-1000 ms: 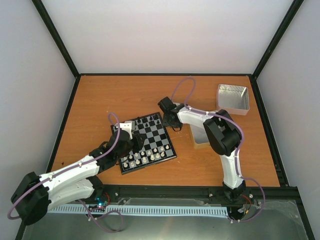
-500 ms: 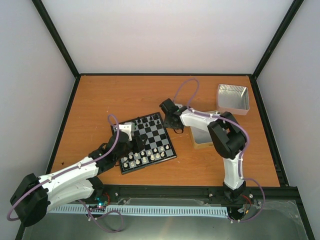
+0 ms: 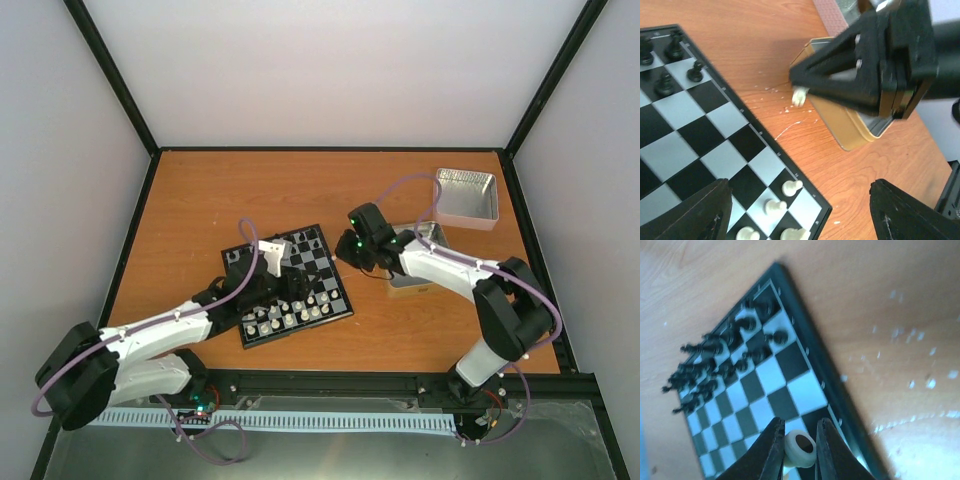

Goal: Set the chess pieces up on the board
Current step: Pick up the chess piece at the center of the board, then place the chess piece on the chessboard.

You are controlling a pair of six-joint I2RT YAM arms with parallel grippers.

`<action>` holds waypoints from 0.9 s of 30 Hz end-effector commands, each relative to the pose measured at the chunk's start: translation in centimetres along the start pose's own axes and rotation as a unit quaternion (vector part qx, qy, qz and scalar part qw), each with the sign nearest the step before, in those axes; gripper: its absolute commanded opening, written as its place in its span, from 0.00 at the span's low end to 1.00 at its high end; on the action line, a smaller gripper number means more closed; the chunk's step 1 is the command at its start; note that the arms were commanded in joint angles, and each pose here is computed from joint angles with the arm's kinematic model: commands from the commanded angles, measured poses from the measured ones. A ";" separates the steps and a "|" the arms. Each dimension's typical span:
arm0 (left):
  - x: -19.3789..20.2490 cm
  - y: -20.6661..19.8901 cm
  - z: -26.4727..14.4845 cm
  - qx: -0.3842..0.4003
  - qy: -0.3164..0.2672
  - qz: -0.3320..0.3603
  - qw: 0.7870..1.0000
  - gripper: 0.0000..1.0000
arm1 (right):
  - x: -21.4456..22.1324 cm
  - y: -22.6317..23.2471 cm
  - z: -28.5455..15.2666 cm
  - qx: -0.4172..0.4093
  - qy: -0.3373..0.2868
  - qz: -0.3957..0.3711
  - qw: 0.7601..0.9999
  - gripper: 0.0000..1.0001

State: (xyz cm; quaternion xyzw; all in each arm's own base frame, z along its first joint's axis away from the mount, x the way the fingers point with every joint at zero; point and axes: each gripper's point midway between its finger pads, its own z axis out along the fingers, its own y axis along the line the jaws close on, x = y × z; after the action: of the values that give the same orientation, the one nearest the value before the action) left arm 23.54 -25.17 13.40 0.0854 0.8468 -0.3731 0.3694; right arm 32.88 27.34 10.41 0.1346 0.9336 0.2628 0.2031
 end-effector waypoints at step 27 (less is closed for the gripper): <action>-2.5 -3.1 3.0 0.068 -0.019 -0.014 0.997 0.42 | 5.6 3.6 -3.9 -0.187 0.123 0.174 0.959 0.15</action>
State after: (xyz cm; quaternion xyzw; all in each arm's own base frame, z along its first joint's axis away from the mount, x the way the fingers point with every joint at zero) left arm 24.18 -28.81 13.01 0.1007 0.8315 -0.4313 0.3353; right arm 27.07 30.15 13.33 0.2353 0.8479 0.4709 0.0635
